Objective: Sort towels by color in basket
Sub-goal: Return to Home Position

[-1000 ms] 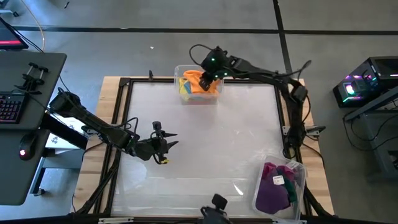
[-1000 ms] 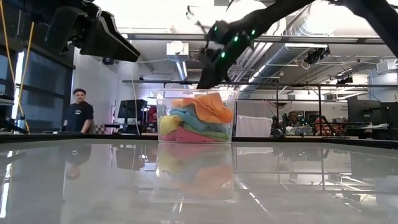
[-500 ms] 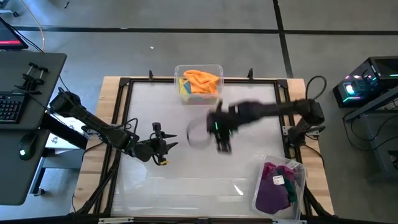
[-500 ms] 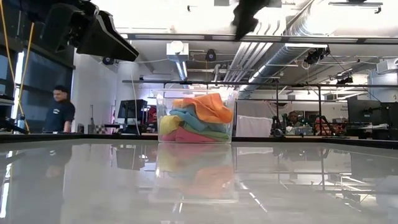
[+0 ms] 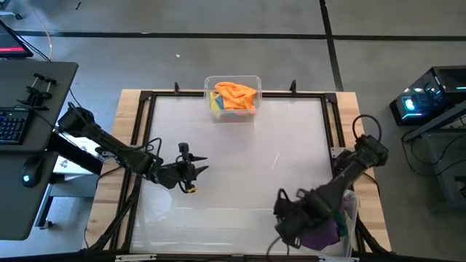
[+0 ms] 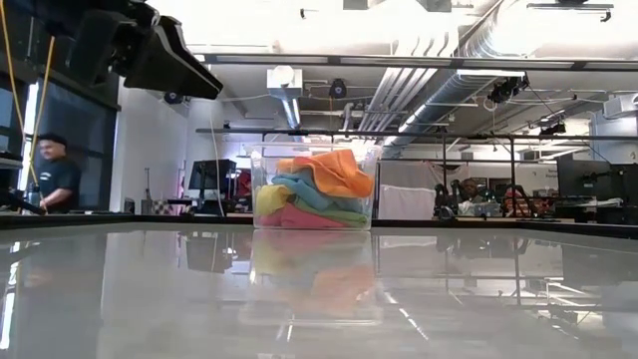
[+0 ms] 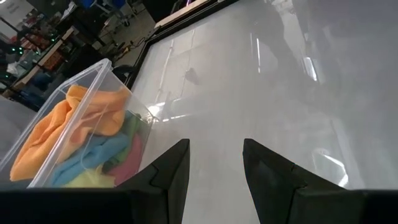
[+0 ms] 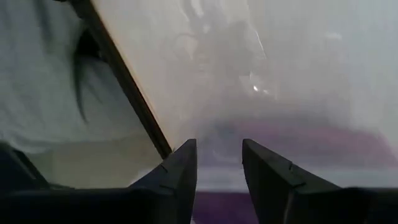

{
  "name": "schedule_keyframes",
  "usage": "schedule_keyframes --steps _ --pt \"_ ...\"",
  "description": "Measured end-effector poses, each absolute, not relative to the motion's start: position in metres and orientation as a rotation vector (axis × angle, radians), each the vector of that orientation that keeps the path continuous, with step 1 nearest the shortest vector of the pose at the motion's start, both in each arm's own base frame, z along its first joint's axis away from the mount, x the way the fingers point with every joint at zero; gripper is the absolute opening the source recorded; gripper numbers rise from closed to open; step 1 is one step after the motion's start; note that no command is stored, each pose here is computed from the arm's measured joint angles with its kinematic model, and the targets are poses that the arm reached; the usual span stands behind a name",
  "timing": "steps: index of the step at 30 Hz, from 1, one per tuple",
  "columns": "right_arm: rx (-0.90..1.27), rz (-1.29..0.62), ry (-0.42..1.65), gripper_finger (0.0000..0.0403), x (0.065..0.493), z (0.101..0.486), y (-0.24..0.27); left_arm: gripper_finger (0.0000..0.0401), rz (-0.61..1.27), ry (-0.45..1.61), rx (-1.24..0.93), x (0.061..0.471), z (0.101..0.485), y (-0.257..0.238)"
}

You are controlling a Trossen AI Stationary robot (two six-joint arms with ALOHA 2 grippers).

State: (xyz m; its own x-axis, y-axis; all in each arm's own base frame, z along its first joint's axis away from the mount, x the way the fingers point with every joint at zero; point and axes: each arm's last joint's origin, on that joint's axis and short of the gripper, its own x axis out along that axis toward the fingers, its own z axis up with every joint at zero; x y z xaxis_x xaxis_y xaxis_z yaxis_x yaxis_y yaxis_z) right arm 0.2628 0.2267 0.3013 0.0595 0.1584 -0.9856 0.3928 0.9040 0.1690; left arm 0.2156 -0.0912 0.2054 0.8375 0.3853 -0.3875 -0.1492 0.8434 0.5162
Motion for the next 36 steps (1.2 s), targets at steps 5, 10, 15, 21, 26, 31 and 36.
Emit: schedule_keyframes --steps 5,10,15,21,26,31,36 --pt "0.51 -0.32 1.577 0.0124 0.243 0.3 0.238 0.0138 0.309 0.506 0.501 0.218 0.206 -0.087" --pt "0.503 -0.448 1.712 0.0124 0.224 0.301 0.239 0.0138 0.324 0.511 0.499 0.219 0.206 -0.084" --pt "0.468 -0.468 1.667 0.0124 0.218 0.303 0.241 0.0138 0.329 0.513 0.499 0.219 0.206 -0.083" --pt "0.349 -0.373 1.377 0.0124 0.241 0.309 0.233 0.0138 0.331 0.511 0.491 0.22 0.206 -0.083" --pt "0.439 -0.221 1.436 0.0124 0.262 0.29 0.23 0.0138 0.333 0.509 0.483 0.22 0.206 -0.083" --pt "0.531 -0.207 1.62 0.0124 0.258 0.269 0.227 0.0138 0.331 0.511 0.49 0.219 0.206 -0.083" --pt "0.547 -0.262 1.69 0.0123 0.25 0.27 0.228 0.0138 0.331 0.515 0.493 0.219 0.205 -0.082"
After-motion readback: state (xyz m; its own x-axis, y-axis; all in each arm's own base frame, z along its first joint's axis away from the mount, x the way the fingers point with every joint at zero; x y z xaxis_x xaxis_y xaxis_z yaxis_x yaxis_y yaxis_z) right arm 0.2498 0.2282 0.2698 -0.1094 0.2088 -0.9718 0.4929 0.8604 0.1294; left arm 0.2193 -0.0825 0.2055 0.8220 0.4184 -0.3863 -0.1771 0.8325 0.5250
